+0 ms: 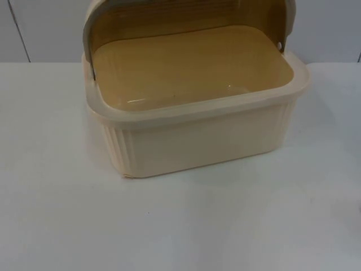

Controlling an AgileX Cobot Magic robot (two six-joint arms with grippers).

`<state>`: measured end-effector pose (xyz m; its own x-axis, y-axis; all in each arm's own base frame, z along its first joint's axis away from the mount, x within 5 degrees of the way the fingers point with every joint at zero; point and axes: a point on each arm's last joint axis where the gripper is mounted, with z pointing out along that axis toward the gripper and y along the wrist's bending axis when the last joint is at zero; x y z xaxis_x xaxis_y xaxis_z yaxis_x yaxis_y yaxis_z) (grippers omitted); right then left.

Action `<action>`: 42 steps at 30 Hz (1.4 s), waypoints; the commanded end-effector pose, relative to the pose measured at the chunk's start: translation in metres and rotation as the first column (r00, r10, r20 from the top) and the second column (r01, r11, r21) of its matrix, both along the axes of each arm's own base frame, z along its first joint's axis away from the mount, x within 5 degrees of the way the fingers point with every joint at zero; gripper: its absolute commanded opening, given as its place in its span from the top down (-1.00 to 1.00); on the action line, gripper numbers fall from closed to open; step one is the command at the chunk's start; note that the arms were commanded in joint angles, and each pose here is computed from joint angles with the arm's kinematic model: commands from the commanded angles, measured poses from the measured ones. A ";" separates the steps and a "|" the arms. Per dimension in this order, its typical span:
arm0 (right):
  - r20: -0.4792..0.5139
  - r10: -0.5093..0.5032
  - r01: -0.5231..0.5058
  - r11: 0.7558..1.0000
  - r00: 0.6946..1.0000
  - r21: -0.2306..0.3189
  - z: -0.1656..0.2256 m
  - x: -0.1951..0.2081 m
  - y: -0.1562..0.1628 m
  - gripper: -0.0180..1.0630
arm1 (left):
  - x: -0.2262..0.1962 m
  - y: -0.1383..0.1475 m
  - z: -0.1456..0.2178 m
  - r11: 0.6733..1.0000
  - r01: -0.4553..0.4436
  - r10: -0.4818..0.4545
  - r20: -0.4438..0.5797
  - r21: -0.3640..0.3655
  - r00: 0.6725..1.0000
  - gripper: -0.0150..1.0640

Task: Open the box lid with the left hand, place the block into the box with the right hand, then close the box lid with the left hand.

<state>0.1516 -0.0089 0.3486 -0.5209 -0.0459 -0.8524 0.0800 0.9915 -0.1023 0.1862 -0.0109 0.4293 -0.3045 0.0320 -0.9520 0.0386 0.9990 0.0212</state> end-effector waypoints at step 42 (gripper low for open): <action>-0.555 0.331 -0.415 0.909 0.763 -0.029 -0.175 0.109 0.067 -0.98 | -0.006 -0.010 0.004 0.997 0.059 -0.060 0.018 0.042 0.998 -0.96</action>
